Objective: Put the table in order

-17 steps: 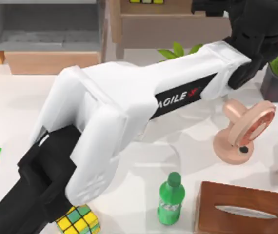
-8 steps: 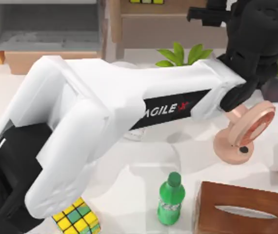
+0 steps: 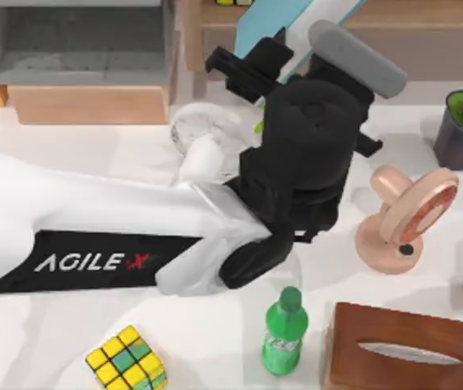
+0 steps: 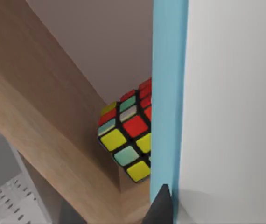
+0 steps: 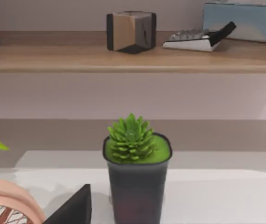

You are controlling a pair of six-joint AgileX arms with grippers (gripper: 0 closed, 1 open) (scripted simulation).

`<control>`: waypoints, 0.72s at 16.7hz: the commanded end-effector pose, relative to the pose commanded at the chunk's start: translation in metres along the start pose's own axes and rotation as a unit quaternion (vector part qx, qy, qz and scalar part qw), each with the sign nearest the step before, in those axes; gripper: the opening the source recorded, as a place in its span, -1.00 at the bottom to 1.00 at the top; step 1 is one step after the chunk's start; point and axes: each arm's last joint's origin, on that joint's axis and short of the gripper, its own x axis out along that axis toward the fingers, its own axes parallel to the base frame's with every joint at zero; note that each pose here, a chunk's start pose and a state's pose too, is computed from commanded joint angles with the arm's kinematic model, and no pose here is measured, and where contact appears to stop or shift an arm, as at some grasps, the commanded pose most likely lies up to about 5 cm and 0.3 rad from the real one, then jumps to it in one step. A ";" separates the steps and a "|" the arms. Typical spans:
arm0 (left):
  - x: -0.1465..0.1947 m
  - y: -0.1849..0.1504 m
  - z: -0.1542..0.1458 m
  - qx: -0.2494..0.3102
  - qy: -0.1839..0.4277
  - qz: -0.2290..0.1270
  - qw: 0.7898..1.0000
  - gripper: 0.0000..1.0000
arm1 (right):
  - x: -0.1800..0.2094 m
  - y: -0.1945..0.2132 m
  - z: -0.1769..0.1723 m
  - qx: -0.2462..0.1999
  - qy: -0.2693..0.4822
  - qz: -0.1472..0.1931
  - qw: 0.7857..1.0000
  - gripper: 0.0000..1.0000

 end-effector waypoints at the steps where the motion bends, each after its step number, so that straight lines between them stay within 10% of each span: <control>1: -0.007 0.014 -0.015 0.040 0.004 -0.006 0.999 -1.00 | 0.000 0.000 0.000 0.000 0.000 0.000 1.000 1.00; 12: 0.018 0.146 -0.174 0.409 0.084 -0.072 0.906 -1.00 | 0.000 0.000 0.000 0.000 0.000 0.000 1.000 1.00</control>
